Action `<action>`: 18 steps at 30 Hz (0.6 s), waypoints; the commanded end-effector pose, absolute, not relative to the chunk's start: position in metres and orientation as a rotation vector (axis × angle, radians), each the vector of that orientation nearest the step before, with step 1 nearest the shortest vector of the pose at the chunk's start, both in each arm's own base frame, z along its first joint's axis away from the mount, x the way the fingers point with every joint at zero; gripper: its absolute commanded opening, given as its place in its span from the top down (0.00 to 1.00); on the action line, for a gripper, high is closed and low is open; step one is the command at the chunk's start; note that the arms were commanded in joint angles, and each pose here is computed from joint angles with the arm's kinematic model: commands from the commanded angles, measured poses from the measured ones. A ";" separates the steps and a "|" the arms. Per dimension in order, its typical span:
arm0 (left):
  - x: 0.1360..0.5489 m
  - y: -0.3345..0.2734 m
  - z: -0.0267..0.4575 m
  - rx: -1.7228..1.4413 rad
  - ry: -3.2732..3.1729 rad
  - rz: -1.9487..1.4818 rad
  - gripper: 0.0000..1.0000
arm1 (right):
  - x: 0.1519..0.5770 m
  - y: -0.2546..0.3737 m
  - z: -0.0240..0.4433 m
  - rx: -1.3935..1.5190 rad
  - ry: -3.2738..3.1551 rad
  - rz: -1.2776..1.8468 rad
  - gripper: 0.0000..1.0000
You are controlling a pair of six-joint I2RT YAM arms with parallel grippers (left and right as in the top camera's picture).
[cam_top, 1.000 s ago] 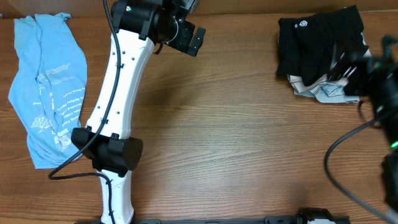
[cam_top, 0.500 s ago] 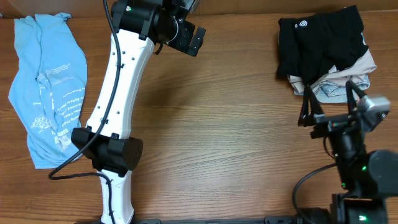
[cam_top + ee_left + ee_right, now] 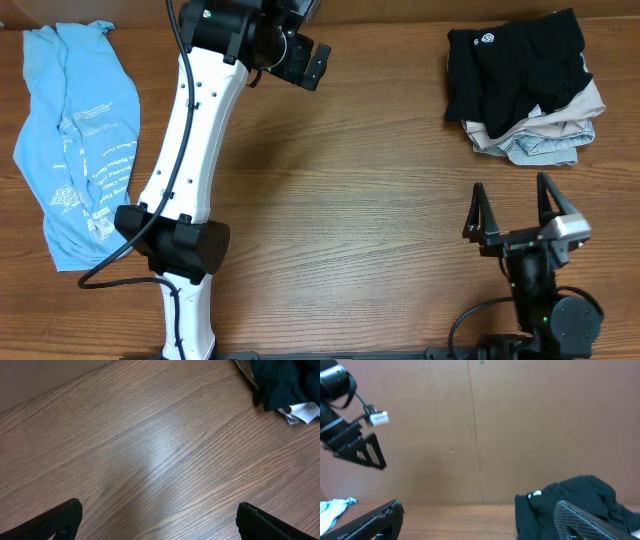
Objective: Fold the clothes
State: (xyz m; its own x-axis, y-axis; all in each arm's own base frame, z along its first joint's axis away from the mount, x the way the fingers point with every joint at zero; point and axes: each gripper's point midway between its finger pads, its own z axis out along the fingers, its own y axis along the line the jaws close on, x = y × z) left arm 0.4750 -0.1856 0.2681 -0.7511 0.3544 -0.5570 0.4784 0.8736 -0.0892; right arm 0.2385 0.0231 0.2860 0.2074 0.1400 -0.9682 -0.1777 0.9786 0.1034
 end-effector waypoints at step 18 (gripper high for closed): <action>0.473 -0.184 0.276 0.615 2.479 -0.295 0.00 | 0.246 0.012 0.180 -0.019 1.551 0.114 0.00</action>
State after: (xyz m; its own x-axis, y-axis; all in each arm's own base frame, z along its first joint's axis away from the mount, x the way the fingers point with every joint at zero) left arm 0.4749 -0.1856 0.2680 -0.7515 0.3541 -0.5567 0.4782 0.8736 -0.0898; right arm 0.2451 0.0158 0.1924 0.0472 0.0958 -0.9943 -0.1136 0.9894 0.0900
